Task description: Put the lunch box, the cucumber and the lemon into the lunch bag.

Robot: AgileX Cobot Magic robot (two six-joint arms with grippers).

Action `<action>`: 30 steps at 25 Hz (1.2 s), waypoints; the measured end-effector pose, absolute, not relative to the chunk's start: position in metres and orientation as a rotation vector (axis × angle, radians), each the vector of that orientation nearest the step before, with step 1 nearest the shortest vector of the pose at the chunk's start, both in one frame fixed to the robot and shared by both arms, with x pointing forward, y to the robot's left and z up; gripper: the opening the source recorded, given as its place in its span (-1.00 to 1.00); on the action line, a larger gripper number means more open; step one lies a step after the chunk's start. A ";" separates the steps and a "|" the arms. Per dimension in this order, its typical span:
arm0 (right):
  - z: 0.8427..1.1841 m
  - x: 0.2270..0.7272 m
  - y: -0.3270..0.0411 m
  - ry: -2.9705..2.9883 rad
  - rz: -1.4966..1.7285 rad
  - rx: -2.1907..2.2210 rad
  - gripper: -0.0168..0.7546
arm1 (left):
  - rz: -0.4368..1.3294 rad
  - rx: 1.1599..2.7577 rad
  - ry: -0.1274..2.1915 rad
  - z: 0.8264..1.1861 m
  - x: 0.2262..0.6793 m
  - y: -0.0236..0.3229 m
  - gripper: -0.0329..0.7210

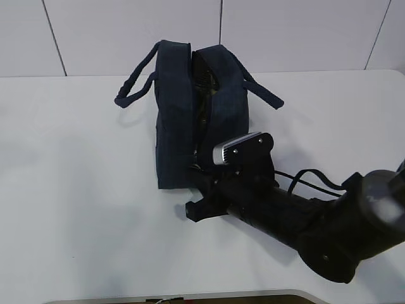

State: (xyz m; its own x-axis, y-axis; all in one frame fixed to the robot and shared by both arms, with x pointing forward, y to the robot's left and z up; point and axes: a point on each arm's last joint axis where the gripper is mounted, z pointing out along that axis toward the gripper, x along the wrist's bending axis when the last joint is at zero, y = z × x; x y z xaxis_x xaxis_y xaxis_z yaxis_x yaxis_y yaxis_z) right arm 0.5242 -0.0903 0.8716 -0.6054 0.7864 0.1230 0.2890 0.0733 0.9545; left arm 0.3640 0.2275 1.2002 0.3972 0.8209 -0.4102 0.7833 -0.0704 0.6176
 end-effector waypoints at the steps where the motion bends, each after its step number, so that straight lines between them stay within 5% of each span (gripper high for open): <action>1: 0.875 0.524 -0.090 1.937 1.547 1.064 -0.94 | 0.059 1.846 1.384 1.200 0.364 0.228 -0.26; 30: 0.943 0.510 -0.098 2.080 1.401 0.998 -0.94 | -0.106 2.008 1.517 1.117 0.370 0.226 -0.26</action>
State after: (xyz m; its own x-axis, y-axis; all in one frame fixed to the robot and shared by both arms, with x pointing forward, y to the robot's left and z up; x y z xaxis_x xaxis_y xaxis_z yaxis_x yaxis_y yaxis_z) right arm 0.5098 -0.0984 0.9426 -0.6433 0.7648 0.0357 0.3205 0.2266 0.9198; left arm 0.3699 0.2263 1.1171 0.3397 0.8454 -0.4122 0.8945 -0.1550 0.4194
